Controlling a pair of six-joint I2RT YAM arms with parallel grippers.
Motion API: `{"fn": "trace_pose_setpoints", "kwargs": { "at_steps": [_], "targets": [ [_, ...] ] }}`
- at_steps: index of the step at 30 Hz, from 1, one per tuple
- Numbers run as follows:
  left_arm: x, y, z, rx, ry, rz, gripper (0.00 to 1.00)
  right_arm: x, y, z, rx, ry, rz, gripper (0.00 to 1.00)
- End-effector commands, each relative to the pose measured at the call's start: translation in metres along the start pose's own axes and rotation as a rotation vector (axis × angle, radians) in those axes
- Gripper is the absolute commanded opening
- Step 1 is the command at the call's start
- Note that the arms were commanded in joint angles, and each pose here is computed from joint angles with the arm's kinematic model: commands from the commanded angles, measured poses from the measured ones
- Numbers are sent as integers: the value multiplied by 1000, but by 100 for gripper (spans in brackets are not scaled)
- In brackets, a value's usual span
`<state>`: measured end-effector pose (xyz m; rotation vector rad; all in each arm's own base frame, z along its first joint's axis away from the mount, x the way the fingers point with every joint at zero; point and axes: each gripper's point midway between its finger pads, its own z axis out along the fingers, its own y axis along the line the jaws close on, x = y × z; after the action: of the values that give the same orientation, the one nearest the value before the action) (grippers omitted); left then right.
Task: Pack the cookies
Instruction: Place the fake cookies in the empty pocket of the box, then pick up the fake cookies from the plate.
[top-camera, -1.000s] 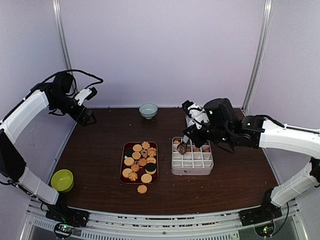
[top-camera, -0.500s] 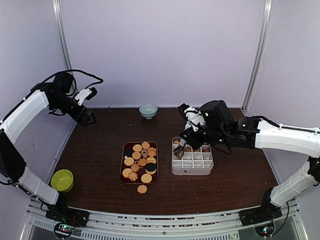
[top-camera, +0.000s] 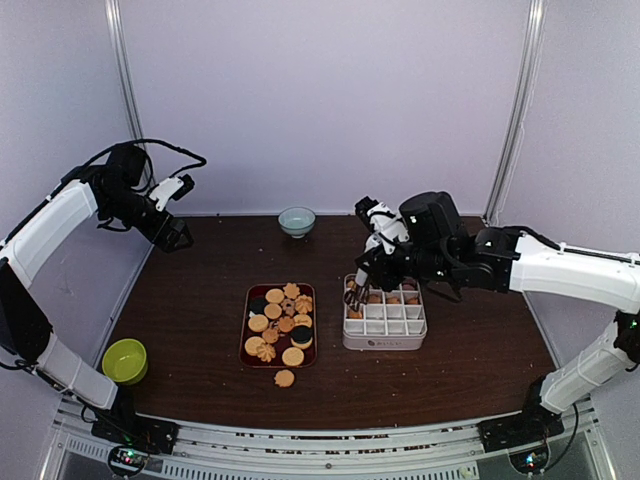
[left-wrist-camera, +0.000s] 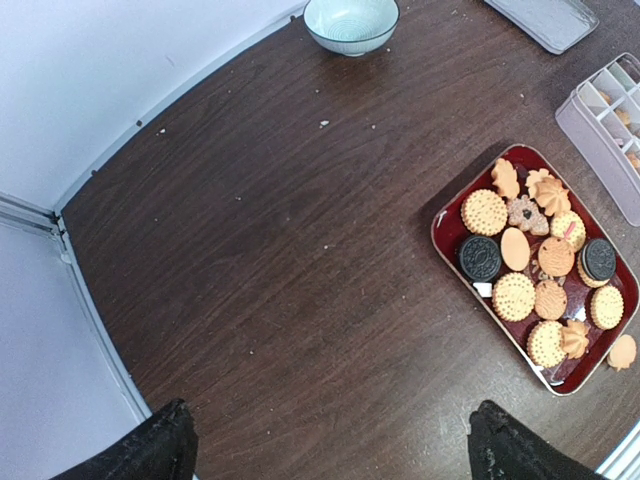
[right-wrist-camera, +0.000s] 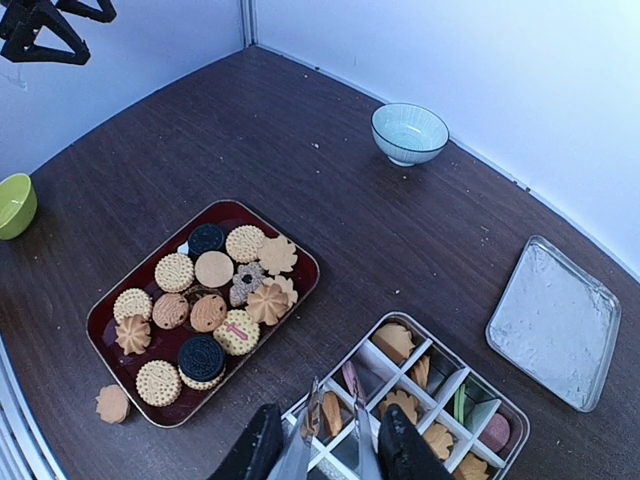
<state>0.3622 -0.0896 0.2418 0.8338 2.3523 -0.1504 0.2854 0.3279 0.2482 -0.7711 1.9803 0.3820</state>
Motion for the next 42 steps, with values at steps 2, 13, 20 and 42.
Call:
{"fn": "trace_pose_setpoints", "kwargs": {
  "at_steps": [2,13,20,42],
  "targets": [
    [-7,1,-8,-8,-35,9,97,-52,10,-30,-42,-160,28,29],
    [-4,2,-9,-14,-26,11,98,-72,109,-9,-310,-187,18,28],
    [0,3,-8,-24,-11,18,98,-63,162,26,-435,-135,5,28],
    [0,1,-6,-11,-10,18,98,-21,188,68,-375,-53,-81,37]
  ]
}}
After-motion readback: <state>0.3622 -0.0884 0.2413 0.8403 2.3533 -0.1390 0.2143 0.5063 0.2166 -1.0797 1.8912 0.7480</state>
